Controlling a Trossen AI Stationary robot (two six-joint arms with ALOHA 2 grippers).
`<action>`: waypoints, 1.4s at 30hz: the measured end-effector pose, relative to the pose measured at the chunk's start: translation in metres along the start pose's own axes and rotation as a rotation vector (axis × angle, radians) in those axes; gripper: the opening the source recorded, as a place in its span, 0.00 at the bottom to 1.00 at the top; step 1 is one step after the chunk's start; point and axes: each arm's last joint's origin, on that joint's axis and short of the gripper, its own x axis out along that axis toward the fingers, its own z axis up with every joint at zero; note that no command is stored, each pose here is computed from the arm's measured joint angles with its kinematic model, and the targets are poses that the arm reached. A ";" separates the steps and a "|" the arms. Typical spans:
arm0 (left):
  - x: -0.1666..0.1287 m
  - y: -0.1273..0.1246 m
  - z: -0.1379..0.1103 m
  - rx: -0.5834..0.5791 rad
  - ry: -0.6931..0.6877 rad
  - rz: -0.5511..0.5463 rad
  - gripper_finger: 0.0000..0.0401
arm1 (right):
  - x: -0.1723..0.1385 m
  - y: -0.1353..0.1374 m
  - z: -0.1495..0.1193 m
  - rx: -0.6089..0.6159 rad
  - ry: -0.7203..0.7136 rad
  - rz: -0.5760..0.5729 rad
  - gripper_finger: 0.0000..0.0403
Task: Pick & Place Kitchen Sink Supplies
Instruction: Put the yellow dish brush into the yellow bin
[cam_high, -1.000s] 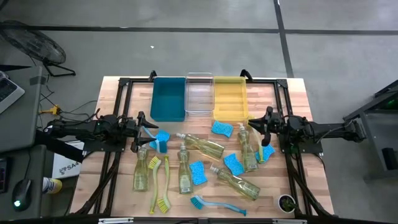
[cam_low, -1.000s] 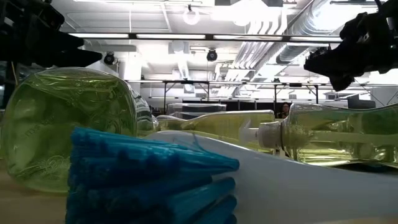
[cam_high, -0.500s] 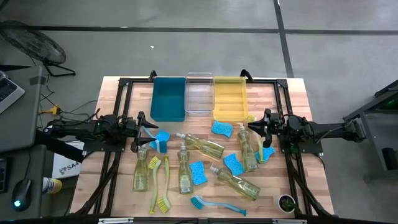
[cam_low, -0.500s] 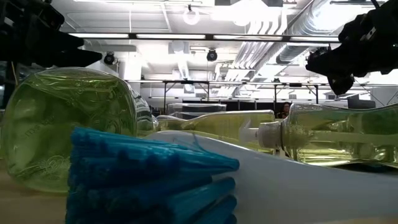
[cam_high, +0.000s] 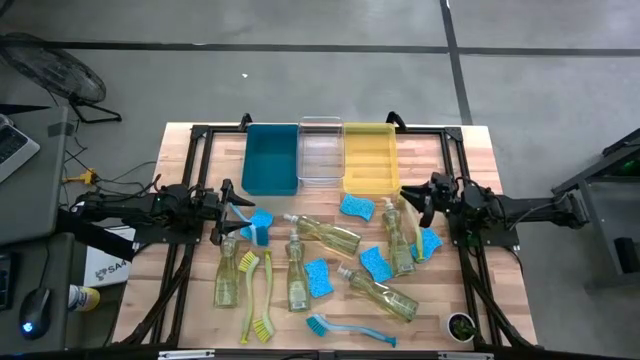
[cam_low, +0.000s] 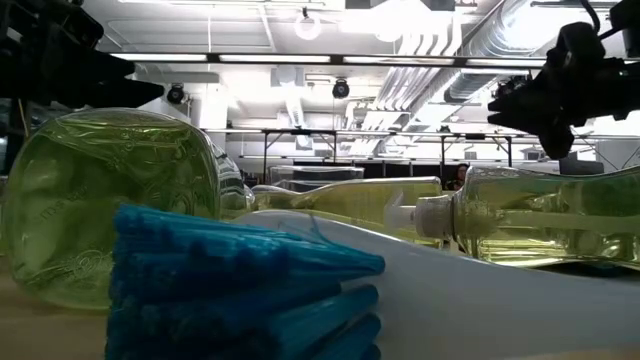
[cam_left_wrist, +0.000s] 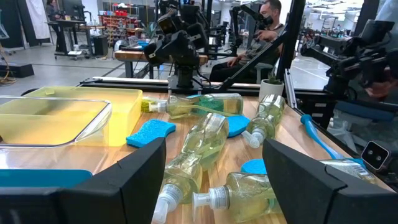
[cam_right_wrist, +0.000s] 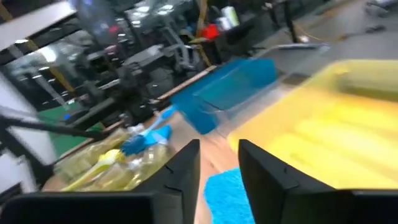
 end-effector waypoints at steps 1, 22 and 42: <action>0.000 0.000 0.000 0.000 0.000 0.000 0.66 | -0.001 0.000 0.002 0.010 0.010 -0.019 0.30; 0.000 0.000 0.000 0.000 0.000 0.000 0.66 | 0.027 0.048 0.066 0.167 0.448 -0.435 0.46; 0.000 0.000 0.000 0.000 0.000 0.000 0.66 | 0.066 0.047 0.029 0.326 0.994 -0.855 0.46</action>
